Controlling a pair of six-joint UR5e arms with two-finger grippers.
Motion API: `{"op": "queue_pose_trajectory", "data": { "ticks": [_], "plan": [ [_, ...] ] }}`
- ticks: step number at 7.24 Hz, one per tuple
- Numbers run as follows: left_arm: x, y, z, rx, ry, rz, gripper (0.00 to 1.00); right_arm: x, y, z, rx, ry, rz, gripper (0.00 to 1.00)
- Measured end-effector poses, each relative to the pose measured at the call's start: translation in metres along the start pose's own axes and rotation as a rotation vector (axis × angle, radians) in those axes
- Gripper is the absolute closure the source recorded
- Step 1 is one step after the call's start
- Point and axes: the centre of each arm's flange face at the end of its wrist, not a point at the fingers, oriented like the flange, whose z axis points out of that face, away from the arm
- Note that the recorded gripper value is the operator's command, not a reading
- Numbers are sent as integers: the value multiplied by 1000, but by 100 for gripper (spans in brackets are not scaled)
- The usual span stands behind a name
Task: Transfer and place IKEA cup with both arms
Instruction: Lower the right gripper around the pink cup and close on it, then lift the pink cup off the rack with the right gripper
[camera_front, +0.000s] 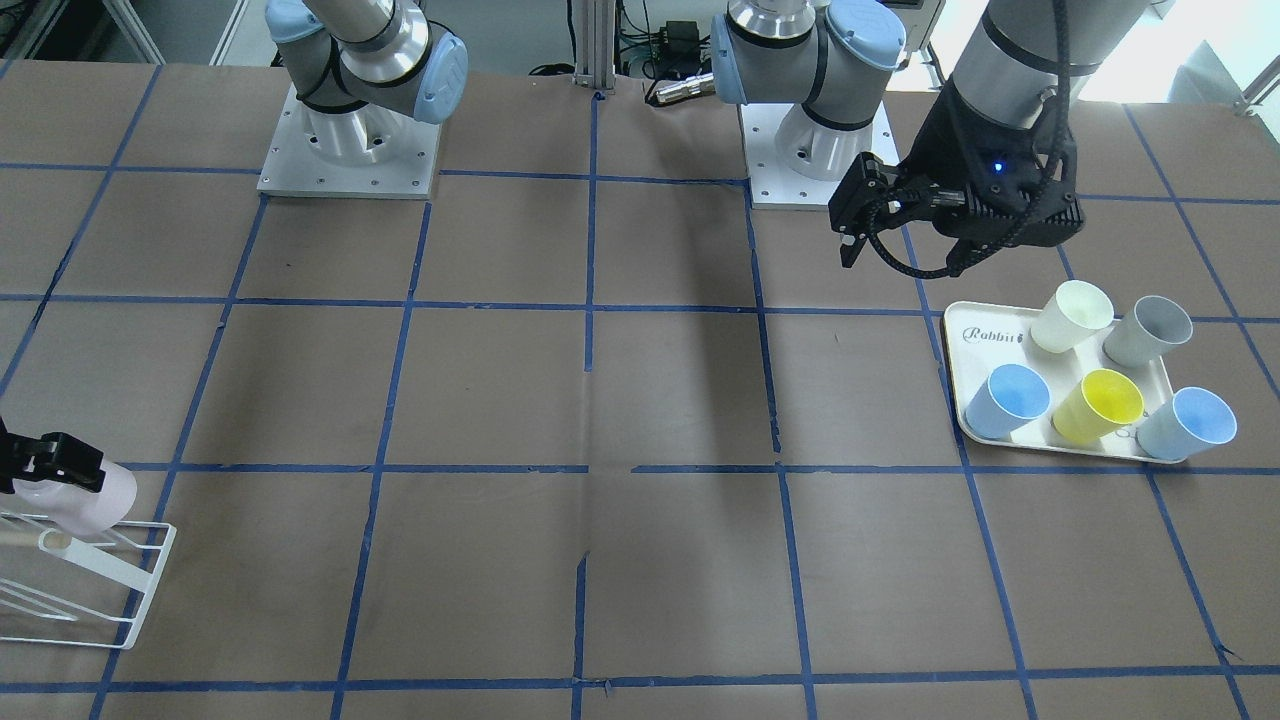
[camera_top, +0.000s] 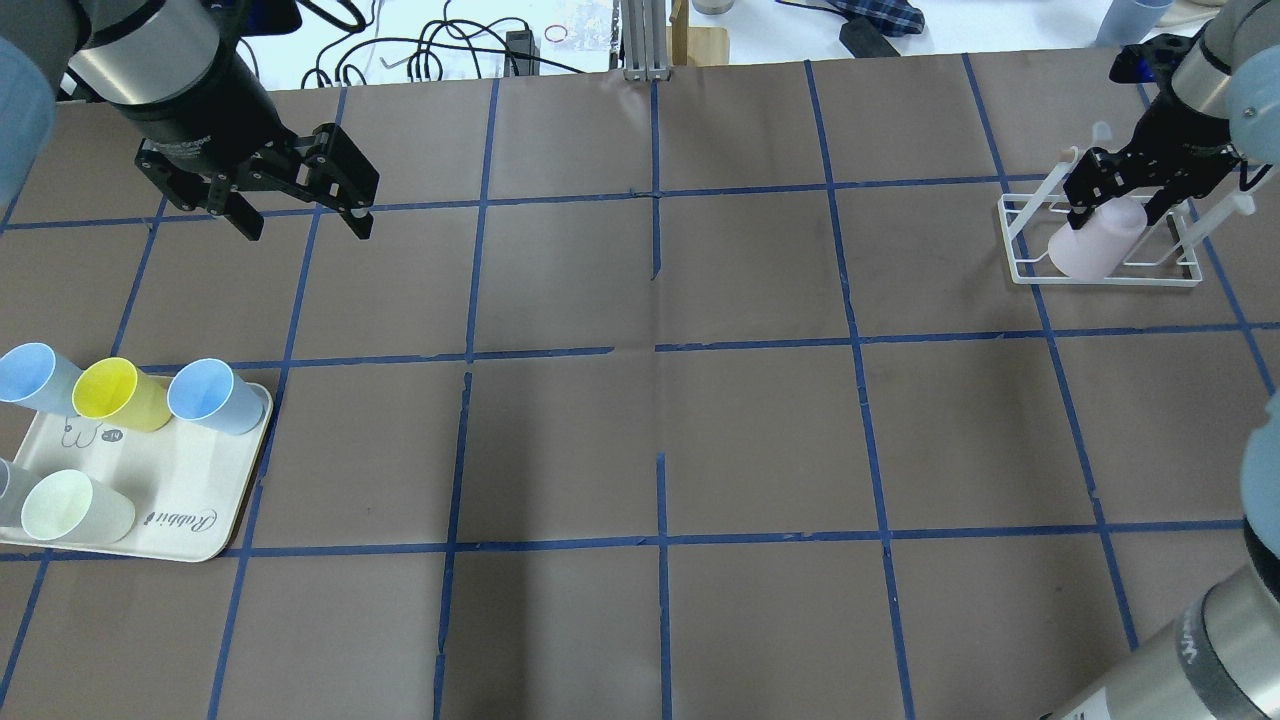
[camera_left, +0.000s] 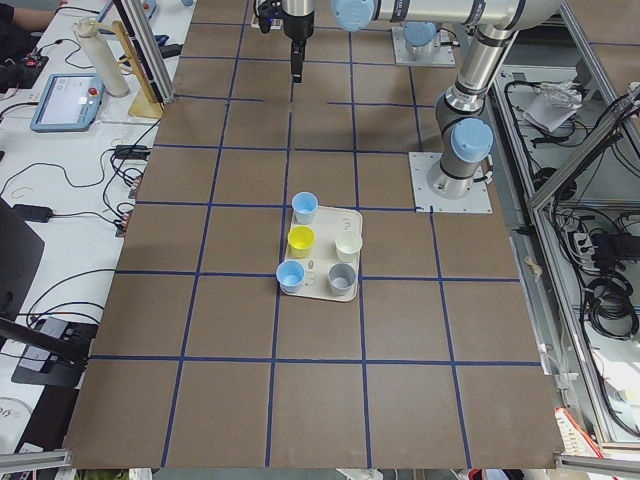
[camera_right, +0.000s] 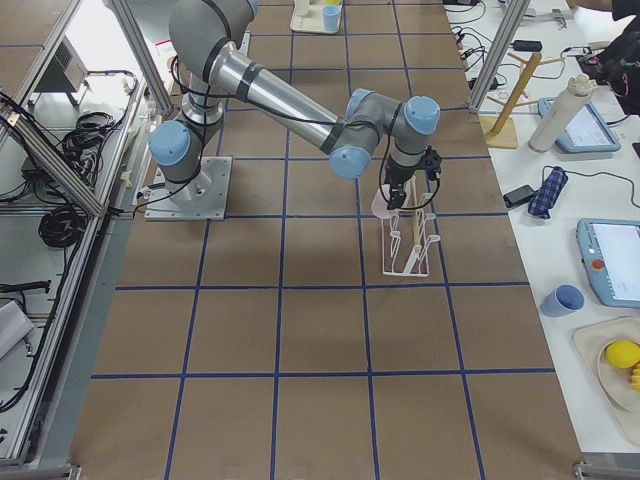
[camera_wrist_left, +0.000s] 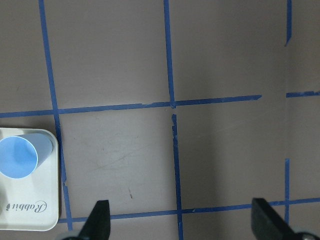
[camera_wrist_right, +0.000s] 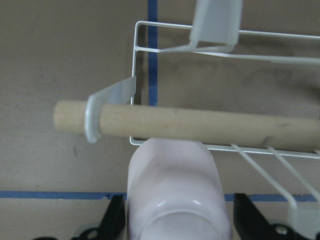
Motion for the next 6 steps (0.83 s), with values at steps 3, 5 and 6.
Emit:
{"op": "queue_pose_trajectory", "data": {
  "ticks": [3,5,6],
  "plan": [
    [-4,-1,-5,12,-7,-4,0,0,0,-2,5,-4,-2,67],
    [-3,0,-6,17,-2,-5,0,0,-1,-11,19,3,-3,67],
    [-3,2,-6,16,1,-7,0,-2,0,-22,32,8,-4,67]
  ]
}}
